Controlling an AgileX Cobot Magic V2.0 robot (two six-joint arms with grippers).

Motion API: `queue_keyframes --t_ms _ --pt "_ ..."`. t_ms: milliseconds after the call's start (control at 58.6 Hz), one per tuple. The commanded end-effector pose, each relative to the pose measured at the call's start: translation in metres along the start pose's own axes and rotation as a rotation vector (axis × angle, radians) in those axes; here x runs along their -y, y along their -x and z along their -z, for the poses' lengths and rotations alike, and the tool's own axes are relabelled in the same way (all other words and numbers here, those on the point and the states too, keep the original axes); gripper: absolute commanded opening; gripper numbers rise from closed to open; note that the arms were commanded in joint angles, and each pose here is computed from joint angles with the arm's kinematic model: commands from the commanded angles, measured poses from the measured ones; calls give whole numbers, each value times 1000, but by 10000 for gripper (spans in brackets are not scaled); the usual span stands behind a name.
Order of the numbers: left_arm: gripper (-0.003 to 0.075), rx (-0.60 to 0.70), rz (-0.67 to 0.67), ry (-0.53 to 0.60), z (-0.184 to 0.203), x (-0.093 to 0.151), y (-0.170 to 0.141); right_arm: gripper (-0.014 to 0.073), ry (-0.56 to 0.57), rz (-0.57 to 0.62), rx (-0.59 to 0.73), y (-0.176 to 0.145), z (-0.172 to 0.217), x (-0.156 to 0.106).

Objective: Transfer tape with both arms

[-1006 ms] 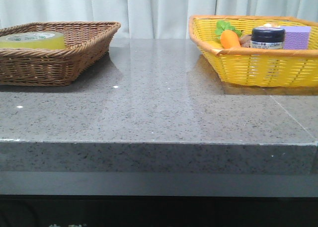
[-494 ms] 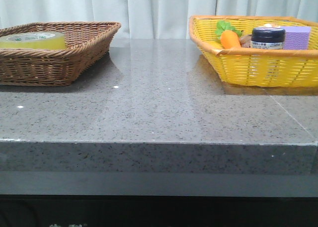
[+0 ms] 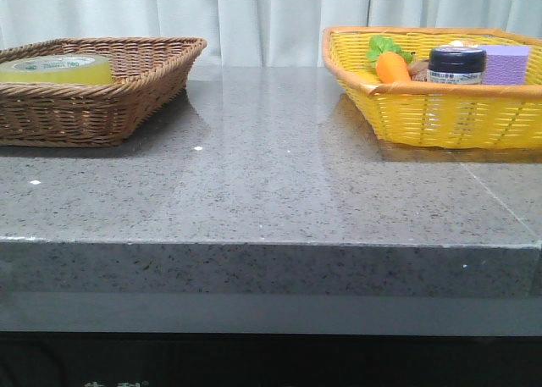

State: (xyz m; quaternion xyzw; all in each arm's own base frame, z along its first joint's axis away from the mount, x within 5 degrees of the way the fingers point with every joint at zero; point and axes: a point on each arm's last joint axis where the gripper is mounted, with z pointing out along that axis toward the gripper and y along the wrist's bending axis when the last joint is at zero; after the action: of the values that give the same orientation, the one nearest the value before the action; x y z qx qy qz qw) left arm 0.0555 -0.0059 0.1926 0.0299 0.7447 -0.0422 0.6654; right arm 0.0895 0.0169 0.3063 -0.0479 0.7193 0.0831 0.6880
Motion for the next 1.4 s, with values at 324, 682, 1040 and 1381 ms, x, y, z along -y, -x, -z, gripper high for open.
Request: queue_keyframes --t_ms 324,682,1040,1381 --pt "-20 76 21 1 -1 0 -3 -69 -1 18 99 17 1 0" --pt "-20 74 21 1 -1 0 -3 -69 -1 18 99 17 1 0" --pt "-20 74 21 1 -1 0 -3 -69 -1 18 99 17 1 0" --pt "-20 74 21 1 -1 0 -3 -69 -10 19 98 10 4 1"
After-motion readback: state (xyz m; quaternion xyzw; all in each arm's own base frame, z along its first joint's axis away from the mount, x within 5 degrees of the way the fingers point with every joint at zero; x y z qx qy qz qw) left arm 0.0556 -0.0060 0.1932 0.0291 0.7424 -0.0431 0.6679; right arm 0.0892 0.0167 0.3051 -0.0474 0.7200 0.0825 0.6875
